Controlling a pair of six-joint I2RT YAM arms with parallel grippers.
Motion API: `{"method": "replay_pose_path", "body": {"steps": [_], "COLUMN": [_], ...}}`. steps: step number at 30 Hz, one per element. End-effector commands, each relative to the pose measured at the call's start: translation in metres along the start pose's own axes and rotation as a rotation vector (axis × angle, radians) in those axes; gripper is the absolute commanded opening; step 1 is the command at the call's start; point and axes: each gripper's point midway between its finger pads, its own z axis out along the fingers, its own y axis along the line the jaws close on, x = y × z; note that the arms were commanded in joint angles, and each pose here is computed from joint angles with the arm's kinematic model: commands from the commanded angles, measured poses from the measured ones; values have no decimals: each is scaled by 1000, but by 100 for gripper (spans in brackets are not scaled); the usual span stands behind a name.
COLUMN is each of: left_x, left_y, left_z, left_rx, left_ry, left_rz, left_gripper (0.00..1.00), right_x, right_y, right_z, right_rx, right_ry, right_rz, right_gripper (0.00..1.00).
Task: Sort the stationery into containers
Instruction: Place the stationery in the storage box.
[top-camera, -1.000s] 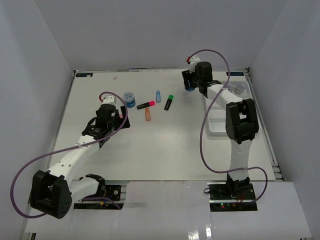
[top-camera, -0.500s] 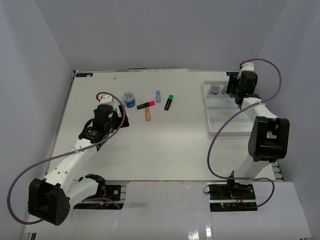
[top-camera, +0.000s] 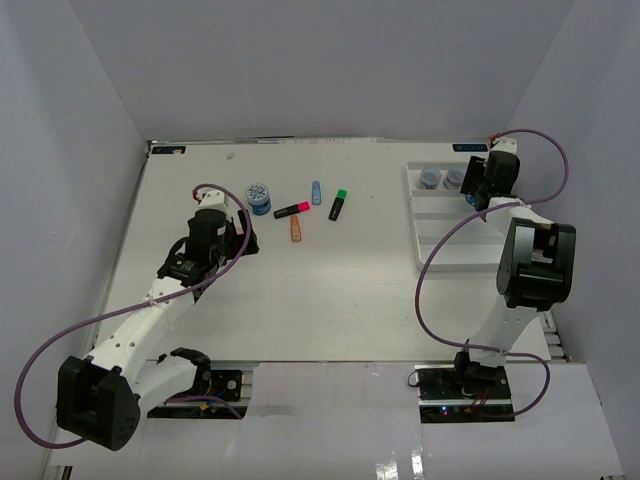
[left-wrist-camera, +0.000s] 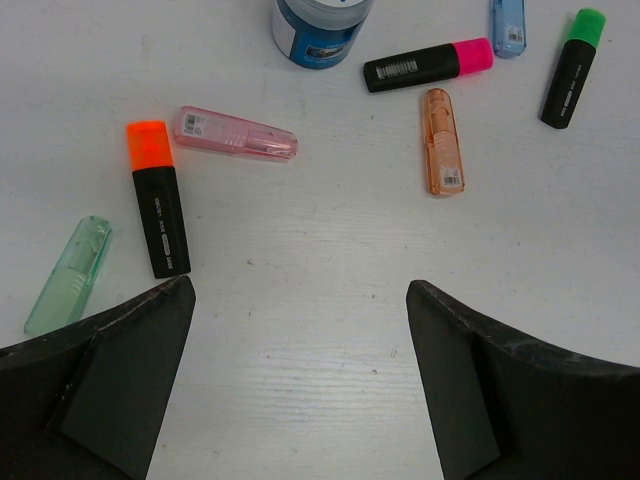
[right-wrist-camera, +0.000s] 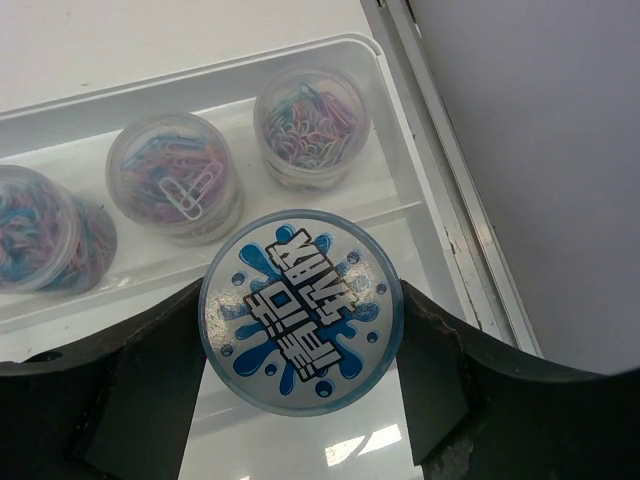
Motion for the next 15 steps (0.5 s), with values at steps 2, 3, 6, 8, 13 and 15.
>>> {"method": "replay_pose_path", "body": {"steps": [2,3,6,8,13,15], "left_x": [-2,-2,0,1,3,4], "left_y": [-1,0,-1,-1,-1,0], "left_z": [0,0,2,3,5,5], "left_rx": [6,4,4,4,4,2], "left_ry": [-4,-3,6,11,20,21], "left_rz": [-3,-3,0,0,1,3], "left_gripper": [98,98,98,98,98,98], "right_x": [-33,-29,-23,-18,-9,-8], "right_y": [-17,-18,-25,-27,-37,-37], "right_z": [11,14,16,16,24,27], "right_rx": [38,39,45,48,55,46], "right_ry": [-122,-112,-101,-93,-78,-75], "right_rz": [50,53,61,62,70,76], "right_gripper": [36,36,36,36,36,36]}}
